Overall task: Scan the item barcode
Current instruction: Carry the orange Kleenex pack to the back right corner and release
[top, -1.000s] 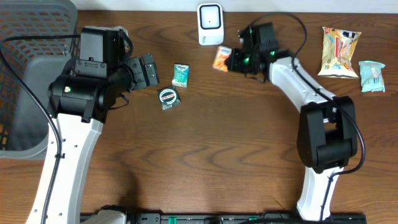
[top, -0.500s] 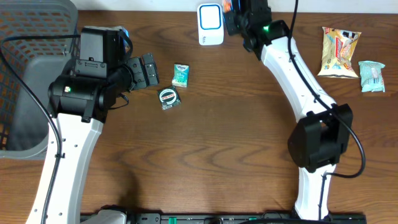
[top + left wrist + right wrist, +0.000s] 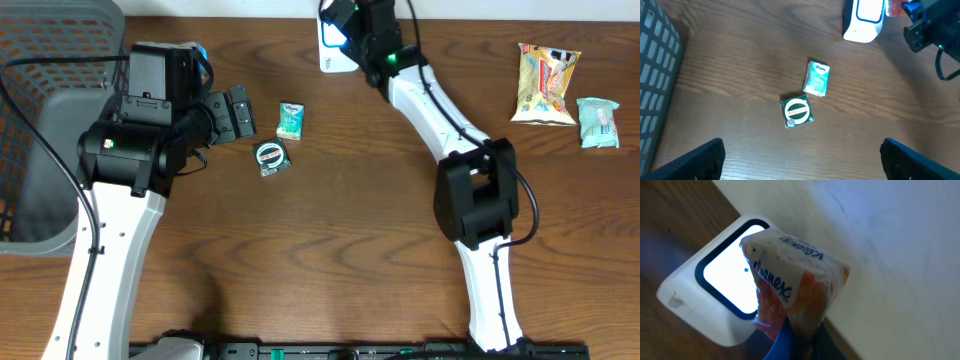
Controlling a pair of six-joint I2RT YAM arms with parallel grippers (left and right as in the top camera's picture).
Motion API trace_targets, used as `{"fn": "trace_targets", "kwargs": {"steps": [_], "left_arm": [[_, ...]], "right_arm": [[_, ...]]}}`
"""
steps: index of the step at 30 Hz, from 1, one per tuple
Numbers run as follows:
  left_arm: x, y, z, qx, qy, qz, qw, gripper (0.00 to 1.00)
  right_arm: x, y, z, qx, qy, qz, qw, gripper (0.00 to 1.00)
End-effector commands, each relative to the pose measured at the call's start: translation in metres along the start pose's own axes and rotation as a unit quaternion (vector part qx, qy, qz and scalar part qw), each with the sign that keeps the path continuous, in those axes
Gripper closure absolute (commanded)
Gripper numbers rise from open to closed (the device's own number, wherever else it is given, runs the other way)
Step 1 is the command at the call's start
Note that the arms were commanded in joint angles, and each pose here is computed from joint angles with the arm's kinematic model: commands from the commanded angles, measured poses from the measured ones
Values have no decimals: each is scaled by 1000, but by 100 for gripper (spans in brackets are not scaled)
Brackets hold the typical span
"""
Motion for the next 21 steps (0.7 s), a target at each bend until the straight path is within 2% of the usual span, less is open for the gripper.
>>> {"fn": "trace_targets", "kwargs": {"steps": [1, 16, 21], "left_arm": [[-3, 2, -2, -5, -5, 3, 1000, 2], [-3, 2, -2, -5, -5, 3, 1000, 2], [-3, 2, -2, -5, -5, 3, 1000, 2]], "right_arm": [[-4, -3, 0, 19, 7, -69, 997, 99], [5, 11, 3, -4, 17, -98, 995, 99], [19, -39, -9, 66, 49, -22, 996, 99]]}}
Point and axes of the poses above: each gripper's point midway between its finger pads, its own z axis out along the fingers, its own y axis along the line the jaws close on, x = y × z, the point moved 1 cm from there along -z, back along the fingers
